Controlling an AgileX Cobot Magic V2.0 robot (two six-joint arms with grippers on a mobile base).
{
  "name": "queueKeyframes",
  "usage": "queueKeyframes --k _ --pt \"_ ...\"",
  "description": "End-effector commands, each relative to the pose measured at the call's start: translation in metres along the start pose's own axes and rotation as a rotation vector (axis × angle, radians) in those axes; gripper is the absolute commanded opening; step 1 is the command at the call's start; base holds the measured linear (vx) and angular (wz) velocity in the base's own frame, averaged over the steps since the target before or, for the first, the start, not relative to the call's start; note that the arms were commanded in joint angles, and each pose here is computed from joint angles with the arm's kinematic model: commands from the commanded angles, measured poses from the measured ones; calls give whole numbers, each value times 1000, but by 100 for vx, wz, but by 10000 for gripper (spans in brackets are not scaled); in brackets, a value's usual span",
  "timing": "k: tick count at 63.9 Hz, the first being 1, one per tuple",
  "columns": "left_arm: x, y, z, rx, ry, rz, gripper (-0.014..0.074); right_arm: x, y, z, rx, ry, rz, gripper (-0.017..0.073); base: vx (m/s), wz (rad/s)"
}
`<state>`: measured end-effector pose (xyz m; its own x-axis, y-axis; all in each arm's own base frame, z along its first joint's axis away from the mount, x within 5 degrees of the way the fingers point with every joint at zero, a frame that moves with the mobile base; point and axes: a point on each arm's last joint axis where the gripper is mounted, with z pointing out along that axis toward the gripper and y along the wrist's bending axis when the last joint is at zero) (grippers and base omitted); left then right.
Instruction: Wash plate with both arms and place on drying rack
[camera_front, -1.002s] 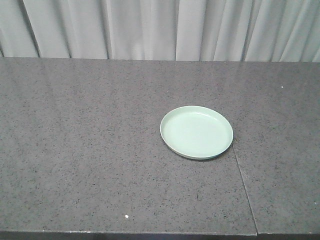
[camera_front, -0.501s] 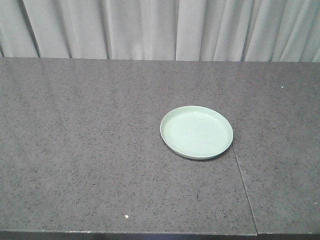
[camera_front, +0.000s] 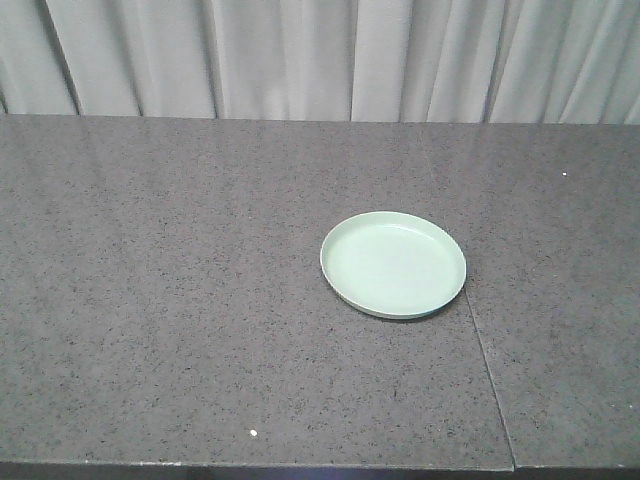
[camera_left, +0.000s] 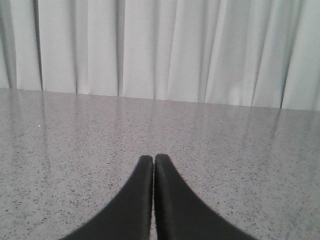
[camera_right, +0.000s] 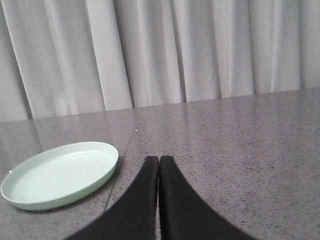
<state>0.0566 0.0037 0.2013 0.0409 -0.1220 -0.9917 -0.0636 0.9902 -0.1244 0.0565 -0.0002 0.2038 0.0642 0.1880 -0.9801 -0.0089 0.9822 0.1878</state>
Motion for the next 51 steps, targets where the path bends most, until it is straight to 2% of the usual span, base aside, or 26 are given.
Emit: queueKeyframes --k 1,4,7,10,14,19,27,35,39,42,44,51 --pt "0 1 -1 3 -67 -11 -6 -4 0 -1 -19 -98 178 -10 0 0" --pt "0 1 -1 3 -67 -11 -6 -4 0 -1 -18 -97 269 -10 0 0" --pt "0 1 -1 3 -67 -11 -6 -5 -1 -1 -19 -108 331 -10 0 0" --pt "0 1 -1 3 -67 -11 -6 -8 -1 -1 -25 -143 360 -8 0 0" --pt "0 1 -1 3 -67 -11 -6 -14 -1 -2 -33 -197 426 -8 0 0" --pt "0 1 -1 3 -67 -11 -6 -28 1 -4 -50 -241 433 -6 0 0" --pt "0 1 -1 3 -67 -11 -6 -68 12 -8 -72 -211 392 -5 0 0" --pt "0 1 -1 3 -67 -11 -6 -112 23 -4 -45 -79 269 43 0 0" --pt "0 1 -1 3 -67 -11 -6 -130 27 0 -36 -37 198 110 0 0" --pt "0 1 -1 3 -67 -11 -6 -142 30 5 -33 -14 153 187 0 0" --pt "0 1 -1 3 -67 -11 -6 -149 31 9 -31 -5 128 269 0 0" --pt "0 1 -1 3 -67 -11 -6 -164 34 25 -29 -11 118 501 0 0"
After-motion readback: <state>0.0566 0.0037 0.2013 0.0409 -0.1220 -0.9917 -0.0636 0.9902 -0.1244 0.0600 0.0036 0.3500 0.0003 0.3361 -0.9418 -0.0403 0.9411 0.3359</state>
